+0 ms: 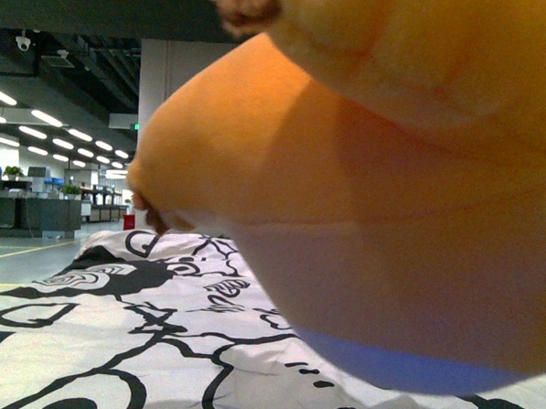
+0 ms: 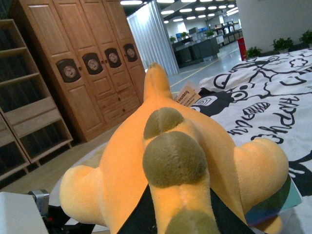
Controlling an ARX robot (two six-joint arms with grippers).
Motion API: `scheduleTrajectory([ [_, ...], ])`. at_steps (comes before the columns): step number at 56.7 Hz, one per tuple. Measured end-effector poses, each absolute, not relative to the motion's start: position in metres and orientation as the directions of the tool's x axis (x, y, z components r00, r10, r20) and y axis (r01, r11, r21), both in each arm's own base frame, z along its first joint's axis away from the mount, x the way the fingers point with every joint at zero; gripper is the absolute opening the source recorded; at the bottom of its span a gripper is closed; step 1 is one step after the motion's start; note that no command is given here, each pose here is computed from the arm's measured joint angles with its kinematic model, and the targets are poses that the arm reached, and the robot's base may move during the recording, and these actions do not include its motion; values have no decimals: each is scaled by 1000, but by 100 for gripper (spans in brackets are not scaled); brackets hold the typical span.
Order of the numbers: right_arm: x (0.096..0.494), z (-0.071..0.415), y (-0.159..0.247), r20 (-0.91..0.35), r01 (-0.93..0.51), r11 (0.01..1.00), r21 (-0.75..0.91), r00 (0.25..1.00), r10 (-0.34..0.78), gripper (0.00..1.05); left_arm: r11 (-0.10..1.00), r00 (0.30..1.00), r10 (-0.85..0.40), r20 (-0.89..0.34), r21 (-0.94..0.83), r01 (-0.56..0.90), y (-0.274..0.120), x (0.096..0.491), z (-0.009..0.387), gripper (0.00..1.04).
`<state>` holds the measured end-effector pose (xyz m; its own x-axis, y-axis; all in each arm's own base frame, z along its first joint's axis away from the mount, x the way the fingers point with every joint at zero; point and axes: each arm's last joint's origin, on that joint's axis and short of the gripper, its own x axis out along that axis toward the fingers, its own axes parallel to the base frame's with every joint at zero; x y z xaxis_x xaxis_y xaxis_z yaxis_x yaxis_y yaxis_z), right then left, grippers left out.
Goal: Put away toys
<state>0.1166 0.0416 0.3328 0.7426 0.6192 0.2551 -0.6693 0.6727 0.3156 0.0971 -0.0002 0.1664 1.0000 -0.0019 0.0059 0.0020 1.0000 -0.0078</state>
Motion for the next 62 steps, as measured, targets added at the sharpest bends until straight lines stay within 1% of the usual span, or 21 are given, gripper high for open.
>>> scheduleTrajectory([
  [12,112,322,44,212,-610,707,359,790,575,7,1000,1000,-2,6,-8,2,0,97,166,98],
  [37,113,321,44,210,-606,710,359,794,571,7,1000,1000,-2,6,-8,2,0,97,166,98],
  [38,113,321,45,202,-587,730,350,808,553,7,1000,1000,-2,6,-8,2,0,97,166,98],
  [39,113,320,45,172,-542,765,349,839,516,7,1000,1000,-2,6,-8,2,0,97,166,98],
  [40,113,319,46,135,-460,823,333,887,441,7,1000,1000,-2,6,-8,2,0,97,166,98],
  [41,112,318,46,118,-428,841,330,903,413,7,1000,1000,-2,6,-8,2,0,97,166,98],
  [44,110,306,42,30,-232,948,219,973,231,7,1000,1000,-2,6,-8,2,0,97,166,98],
  [46,110,294,37,6,-116,981,158,993,117,7,1000,1000,-2,6,-8,2,0,97,166,98],
  [51,108,273,29,-27,6,998,64,1000,-4,7,1000,1000,-2,6,-8,2,0,97,166,98],
  [55,103,260,25,-30,2,999,36,1000,-1,7,1000,1000,-2,6,-8,2,0,97,166,98],
  [58,99,254,22,-11,-16,999,28,1000,17,7,1000,1000,-2,6,-8,2,0,97,166,98],
  [62,98,246,18,1,-13,1000,23,1000,13,7,1000,1000,-2,6,-8,2,0,97,166,98],
])
